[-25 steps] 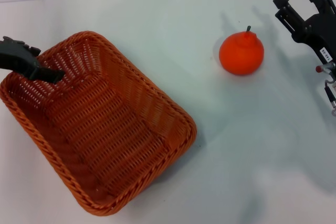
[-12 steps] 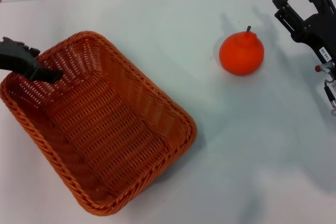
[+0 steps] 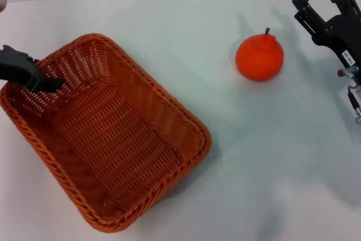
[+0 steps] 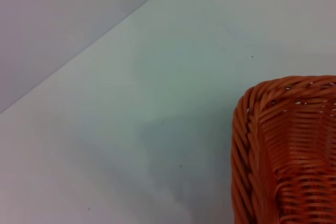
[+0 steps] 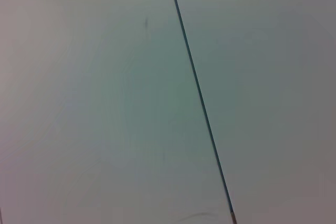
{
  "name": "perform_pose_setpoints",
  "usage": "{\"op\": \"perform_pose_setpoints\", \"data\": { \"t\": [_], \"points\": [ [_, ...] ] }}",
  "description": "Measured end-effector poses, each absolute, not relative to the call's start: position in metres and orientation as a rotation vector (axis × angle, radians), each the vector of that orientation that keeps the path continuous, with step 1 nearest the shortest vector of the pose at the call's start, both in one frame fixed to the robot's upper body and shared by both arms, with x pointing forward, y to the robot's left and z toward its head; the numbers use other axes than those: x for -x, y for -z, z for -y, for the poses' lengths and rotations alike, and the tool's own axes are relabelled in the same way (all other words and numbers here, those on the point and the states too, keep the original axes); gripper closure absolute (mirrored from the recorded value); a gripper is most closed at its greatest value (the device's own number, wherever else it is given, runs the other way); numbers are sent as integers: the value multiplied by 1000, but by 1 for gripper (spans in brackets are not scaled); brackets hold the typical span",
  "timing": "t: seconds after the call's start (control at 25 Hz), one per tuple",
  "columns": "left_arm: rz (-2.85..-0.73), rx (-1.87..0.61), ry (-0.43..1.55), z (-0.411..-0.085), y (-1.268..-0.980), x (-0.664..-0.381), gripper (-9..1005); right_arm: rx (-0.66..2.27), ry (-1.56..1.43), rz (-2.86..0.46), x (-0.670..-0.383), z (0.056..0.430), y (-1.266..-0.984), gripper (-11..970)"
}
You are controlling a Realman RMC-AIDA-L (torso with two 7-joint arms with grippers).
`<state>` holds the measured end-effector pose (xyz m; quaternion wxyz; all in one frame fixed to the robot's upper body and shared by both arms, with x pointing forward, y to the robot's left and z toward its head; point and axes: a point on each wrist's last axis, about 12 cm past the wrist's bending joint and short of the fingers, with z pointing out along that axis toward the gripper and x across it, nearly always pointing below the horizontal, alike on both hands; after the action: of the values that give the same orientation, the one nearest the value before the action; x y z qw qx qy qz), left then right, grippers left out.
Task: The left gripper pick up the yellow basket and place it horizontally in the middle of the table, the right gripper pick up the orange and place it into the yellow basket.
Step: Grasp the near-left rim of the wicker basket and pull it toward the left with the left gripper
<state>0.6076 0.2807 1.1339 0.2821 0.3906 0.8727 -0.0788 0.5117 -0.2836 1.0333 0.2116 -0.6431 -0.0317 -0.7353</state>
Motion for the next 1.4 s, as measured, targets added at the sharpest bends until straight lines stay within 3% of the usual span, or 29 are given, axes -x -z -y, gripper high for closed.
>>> {"op": "perform_pose_setpoints", "data": {
  "t": [0.4, 0.76, 1.4],
  "points": [
    [-2337, -1070, 199, -284, -1137, -607, 606, 1788, 2034, 60, -511, 285, -1033, 29],
    [-2359, -1030, 244, -284, -1145, -608, 707, 1787, 2032, 52, -511, 286, -1032, 29],
    [-2600, -679, 466, -285, -1172, -620, 796, 1785, 2026, 59, -511, 285, -1033, 29]
  ]
}}
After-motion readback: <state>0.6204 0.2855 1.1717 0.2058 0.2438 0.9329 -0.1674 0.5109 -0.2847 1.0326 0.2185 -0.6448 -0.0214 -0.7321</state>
